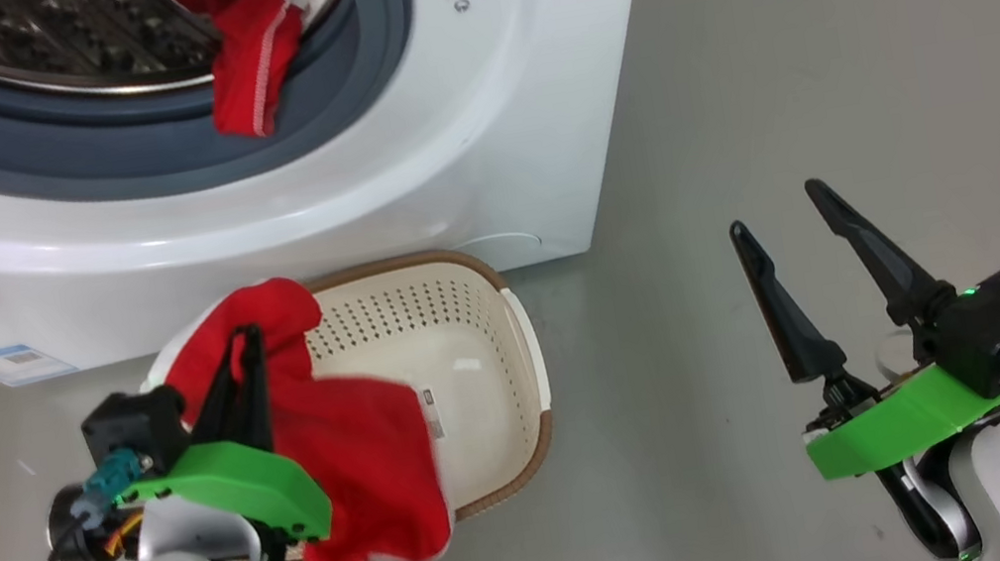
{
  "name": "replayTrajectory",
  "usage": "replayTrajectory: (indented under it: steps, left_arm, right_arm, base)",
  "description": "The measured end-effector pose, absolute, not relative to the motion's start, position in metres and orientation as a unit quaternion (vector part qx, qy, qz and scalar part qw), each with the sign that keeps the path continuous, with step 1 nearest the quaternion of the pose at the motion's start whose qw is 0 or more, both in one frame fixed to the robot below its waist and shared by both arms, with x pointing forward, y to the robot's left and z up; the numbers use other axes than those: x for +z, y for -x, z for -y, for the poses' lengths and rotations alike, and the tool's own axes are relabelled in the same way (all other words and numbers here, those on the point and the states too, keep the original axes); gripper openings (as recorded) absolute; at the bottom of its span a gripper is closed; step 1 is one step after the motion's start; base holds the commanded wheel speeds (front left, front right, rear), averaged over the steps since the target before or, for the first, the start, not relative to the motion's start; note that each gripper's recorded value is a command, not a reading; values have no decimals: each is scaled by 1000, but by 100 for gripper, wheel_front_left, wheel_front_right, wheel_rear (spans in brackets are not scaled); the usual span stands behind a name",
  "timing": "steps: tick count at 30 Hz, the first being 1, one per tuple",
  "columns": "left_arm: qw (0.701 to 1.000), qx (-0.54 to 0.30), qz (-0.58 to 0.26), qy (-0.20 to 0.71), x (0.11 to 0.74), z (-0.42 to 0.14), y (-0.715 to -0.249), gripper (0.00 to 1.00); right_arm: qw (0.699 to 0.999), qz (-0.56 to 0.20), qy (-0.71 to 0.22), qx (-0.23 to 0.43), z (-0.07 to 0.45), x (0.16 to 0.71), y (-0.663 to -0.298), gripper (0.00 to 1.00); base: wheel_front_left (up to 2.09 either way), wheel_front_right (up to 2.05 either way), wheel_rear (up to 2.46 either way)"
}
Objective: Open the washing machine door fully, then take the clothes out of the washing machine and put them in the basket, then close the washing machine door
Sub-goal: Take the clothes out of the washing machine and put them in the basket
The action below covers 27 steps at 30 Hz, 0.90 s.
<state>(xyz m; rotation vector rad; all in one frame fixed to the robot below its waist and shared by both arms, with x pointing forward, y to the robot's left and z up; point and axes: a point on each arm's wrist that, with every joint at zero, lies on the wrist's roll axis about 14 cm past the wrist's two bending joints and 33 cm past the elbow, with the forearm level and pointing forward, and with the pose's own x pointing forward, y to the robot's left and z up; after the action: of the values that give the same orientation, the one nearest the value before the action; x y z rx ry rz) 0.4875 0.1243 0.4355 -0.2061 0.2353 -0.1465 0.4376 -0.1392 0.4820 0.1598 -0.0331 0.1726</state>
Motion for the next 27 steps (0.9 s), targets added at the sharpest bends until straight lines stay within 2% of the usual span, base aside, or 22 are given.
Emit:
replayTrajectory:
  steps: [8, 18, 27]
  left_arm:
    - [973, -75, -192, 103, 380, -117, -503, 0]
    - [942, -72, -313, 97, 300, -109, -500, 0]
    - [898, -81, -422, 98, 241, -96, -486, 0]
  right_arm:
    - [994, 6, -78, 75, 147, 470, -448, 100]
    - [995, -13, -75, 63, 157, 450, -461, 100]
    - [995, -40, -80, 40, 172, 426, -464, 100]
  base:
    - [0, 0, 0]
    - [0, 0, 0]
    - [0, 0, 0]
